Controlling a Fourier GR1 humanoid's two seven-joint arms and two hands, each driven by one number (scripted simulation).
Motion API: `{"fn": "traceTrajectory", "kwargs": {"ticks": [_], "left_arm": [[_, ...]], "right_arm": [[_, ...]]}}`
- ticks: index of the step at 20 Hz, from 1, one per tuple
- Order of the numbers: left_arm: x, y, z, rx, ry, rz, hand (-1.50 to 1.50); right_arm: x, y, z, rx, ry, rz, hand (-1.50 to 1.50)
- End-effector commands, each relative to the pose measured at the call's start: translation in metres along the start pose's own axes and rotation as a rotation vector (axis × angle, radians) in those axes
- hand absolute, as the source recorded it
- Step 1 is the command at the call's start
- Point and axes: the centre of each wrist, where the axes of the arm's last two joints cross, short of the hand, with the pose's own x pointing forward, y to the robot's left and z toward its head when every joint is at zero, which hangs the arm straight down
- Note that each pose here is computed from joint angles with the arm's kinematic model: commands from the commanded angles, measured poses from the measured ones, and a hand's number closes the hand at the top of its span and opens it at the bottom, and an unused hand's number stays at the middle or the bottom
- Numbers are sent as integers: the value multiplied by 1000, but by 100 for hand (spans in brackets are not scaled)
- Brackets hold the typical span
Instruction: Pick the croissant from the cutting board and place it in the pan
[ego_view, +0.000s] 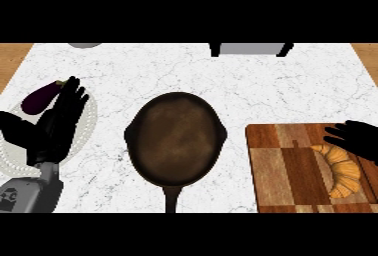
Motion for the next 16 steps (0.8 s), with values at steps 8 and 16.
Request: {"fn": "traceTrajectory", "kwargs": {"ticks": [8,16], "left_arm": [[-3,9,10,2,-3,-7,0],[7,9,4,-5,18,-6,0]], "right_arm": [[12,48,-41,61,4,6,-150],[-10,57,-43,64,-3,-25,-150]]}}
